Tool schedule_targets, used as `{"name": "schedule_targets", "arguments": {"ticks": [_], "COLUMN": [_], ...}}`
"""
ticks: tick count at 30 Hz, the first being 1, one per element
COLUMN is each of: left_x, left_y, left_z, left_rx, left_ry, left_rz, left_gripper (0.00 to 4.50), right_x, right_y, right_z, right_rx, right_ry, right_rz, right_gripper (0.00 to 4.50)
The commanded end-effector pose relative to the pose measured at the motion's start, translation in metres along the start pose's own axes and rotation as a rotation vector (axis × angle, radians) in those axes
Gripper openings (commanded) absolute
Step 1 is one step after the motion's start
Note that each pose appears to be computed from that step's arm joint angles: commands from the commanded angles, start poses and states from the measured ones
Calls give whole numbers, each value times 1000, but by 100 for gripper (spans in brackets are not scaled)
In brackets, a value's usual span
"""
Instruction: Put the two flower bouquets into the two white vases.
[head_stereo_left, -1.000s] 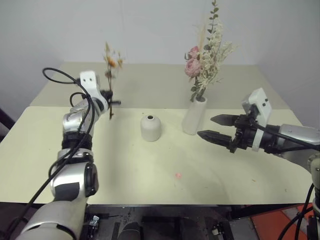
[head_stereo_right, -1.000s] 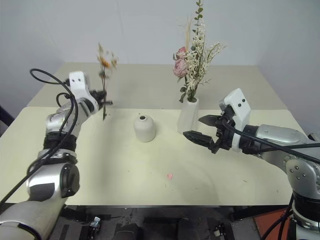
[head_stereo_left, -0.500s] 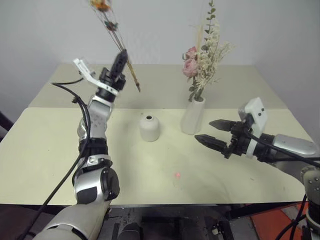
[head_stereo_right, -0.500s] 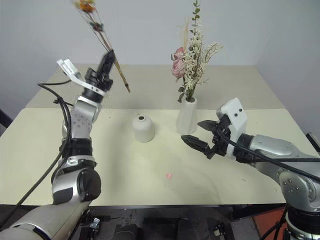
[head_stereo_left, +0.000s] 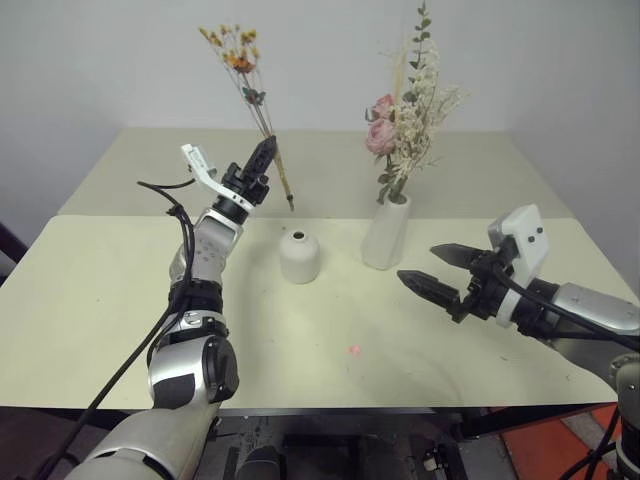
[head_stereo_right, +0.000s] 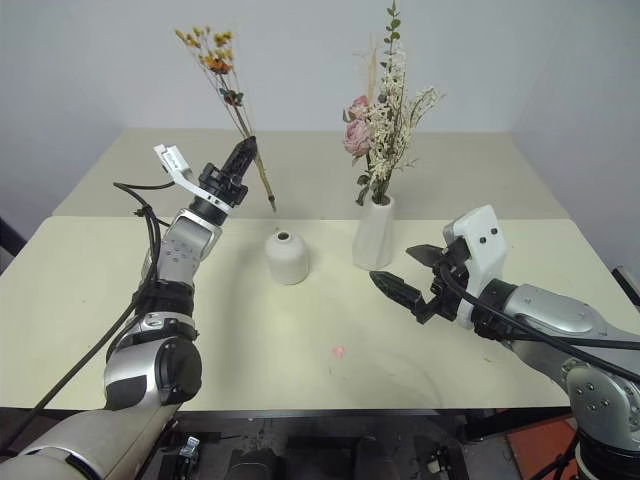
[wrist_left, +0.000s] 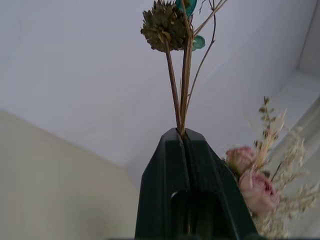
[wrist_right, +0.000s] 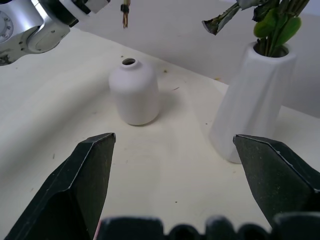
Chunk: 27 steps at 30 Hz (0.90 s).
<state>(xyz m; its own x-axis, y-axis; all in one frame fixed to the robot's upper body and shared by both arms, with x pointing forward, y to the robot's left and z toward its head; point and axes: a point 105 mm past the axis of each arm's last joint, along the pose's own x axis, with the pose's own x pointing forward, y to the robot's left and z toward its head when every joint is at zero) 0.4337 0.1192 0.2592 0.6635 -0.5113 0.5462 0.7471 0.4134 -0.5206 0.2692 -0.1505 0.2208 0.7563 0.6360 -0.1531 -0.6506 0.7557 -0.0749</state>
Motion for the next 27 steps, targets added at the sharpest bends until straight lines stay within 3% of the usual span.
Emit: {"name": "schedule_targets", "arguments": {"ticks": [1, 27], "left_x": [4, -7], "left_y": [-9, 6], "left_z": [-5, -23], "left_rx": [80, 143], "left_ry": [30, 110], "left_rz": [-55, -32], "left_gripper": [3, 3], "right_x": [-4, -1], "right_y": [1, -6], "right_z": [12, 10], "right_rx": [-34, -33], "right_ry": [-52, -47], "right_rz": [-11, -37], "right_gripper": [450, 450]}}
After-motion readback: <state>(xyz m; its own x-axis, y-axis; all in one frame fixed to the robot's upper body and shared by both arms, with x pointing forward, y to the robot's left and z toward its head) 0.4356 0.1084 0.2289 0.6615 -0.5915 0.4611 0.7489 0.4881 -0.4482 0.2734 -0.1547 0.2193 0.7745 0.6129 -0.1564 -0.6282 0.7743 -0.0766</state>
